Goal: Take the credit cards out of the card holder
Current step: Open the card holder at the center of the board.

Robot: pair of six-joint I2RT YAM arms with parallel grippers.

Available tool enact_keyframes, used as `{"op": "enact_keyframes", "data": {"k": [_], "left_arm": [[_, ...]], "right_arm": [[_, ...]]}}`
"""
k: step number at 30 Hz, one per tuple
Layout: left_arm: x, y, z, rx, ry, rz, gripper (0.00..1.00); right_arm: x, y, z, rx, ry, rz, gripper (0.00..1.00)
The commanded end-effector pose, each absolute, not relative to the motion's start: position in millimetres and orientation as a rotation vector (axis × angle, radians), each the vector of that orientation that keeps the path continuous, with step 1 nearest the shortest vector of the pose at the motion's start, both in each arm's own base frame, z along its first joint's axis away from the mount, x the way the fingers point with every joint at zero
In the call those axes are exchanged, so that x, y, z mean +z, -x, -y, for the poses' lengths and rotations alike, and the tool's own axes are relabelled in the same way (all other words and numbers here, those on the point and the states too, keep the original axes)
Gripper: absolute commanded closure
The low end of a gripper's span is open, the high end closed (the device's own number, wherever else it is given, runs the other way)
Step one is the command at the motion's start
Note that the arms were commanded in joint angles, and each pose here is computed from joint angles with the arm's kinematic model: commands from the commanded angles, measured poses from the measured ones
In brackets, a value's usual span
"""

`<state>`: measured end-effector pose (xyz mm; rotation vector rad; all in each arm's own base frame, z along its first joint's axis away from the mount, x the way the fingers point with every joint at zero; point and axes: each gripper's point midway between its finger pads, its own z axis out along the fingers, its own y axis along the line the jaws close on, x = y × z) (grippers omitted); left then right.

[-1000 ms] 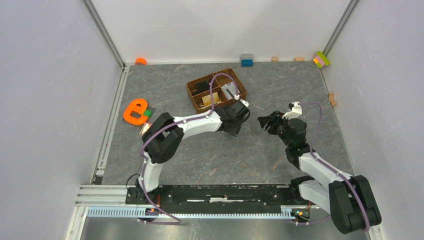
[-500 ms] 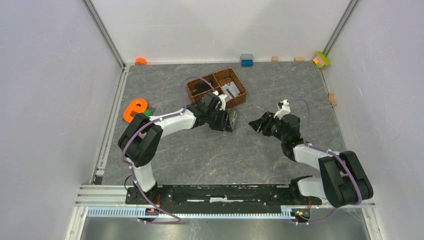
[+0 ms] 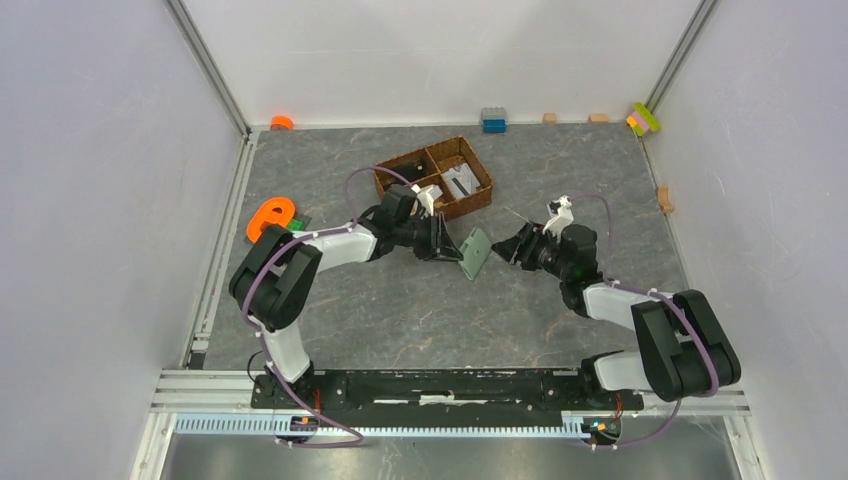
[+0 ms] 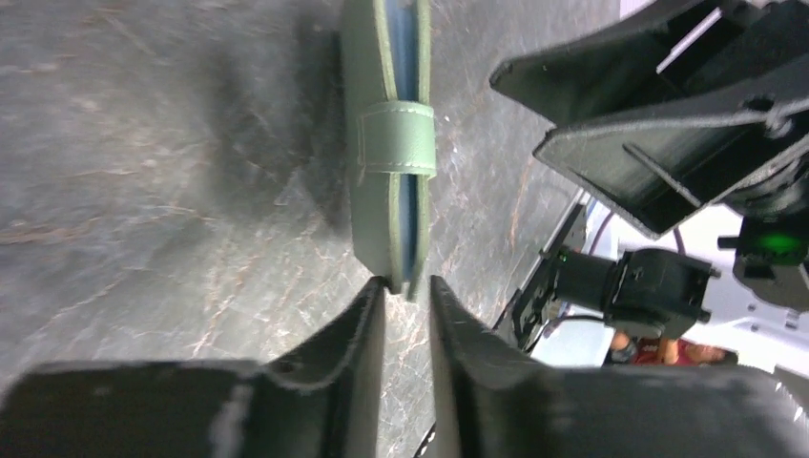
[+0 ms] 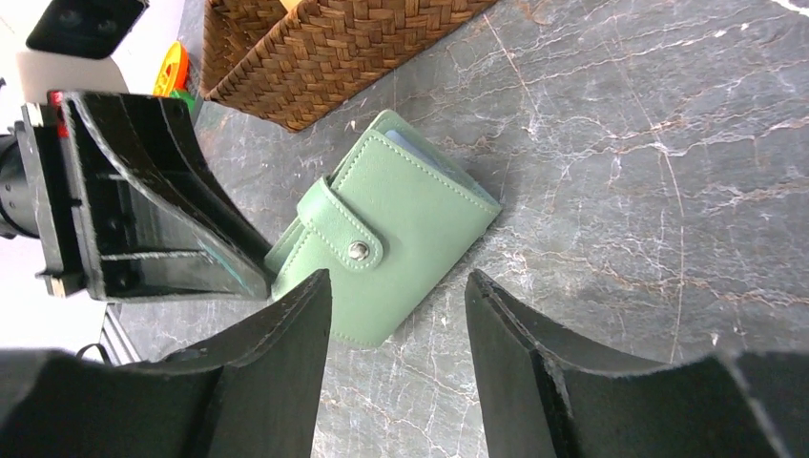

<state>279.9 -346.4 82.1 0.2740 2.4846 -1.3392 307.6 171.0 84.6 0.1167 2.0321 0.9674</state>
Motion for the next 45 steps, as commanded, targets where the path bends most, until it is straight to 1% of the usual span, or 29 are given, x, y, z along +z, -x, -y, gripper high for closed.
{"op": "enact_keyframes", "data": {"k": [1,4,6,9,12,17,20,23,28,34,36,38,40,44,45], "left_arm": [[95.6,-293.5,340.5,-1.291,-0.214,-2.455,0.62],[95.8,-295.7,336.3,-1.254,-0.214,-2.443,0.42],[92.2,-296.6,335.3,-1.236,-0.22,-2.452,0.31],[84.2,-299.7,333.8,-1.202,-0.217,-2.471,0.26],[73.1,-303.2,329.6,-1.11,-0.221,-2.509,0.25],[64.3,-310.9,312.1,-0.83,-0.242,-2.539,0.26],[62.9,-312.7,310.9,-0.764,-0.268,-2.531,0.27],[54.6,-315.1,313.8,-0.754,-0.291,-2.544,0.27],[42.6,-313.2,322.7,-0.794,-0.329,-2.584,0.32],[33.4,-310.9,326.6,-0.803,-0.338,-2.609,0.35],[27.4,-309.8,329.4,-0.806,-0.339,-2.626,0.39],[22.9,-307.2,333.7,-0.825,-0.346,-2.643,0.47],[20.4,-303.2,337.9,-0.846,-0.348,-2.657,0.58],[29.0,-295.7,348.3,-0.901,-0.376,-2.634,0.73],[32.0,-294.8,350.0,-0.914,-0.384,-2.623,0.78]], "right_arm": [[100.7,-319.3,-184.7,1.005,-0.057,-1.994,0.42],[94.8,-319.9,-191.8,0.996,-0.025,-2.031,0.42],[90.6,-320.1,-194.6,0.983,-0.015,-2.055,0.42],[85.1,-322.9,-191.1,0.931,-0.033,-2.086,0.42],[80.8,-326.6,-183.6,0.867,-0.067,-2.106,0.41],[72.9,-328.4,-181.0,0.832,-0.105,-2.136,0.4],[68.7,-328.0,-186.2,0.843,-0.094,-2.157,0.4],[65.3,-327.4,-191.4,0.862,-0.08,-2.171,0.4],[60.7,-323.6,-200.3,0.922,-0.072,-2.187,0.41],[50.3,-315.8,-219.9,1.047,-0.074,-2.227,0.42],[48.3,-315.8,-222.4,1.056,-0.071,-2.234,0.42],[48.0,-315.4,-225.5,1.07,-0.058,-2.236,0.43],[49.5,-313.4,-231.4,1.099,-0.033,-2.238,0.43],[51.6,-311.8,-237.3,1.124,-0.007,-2.238,0.44],[52.0,-311.6,-237.7,1.126,-0.004,-2.237,0.44]]}}
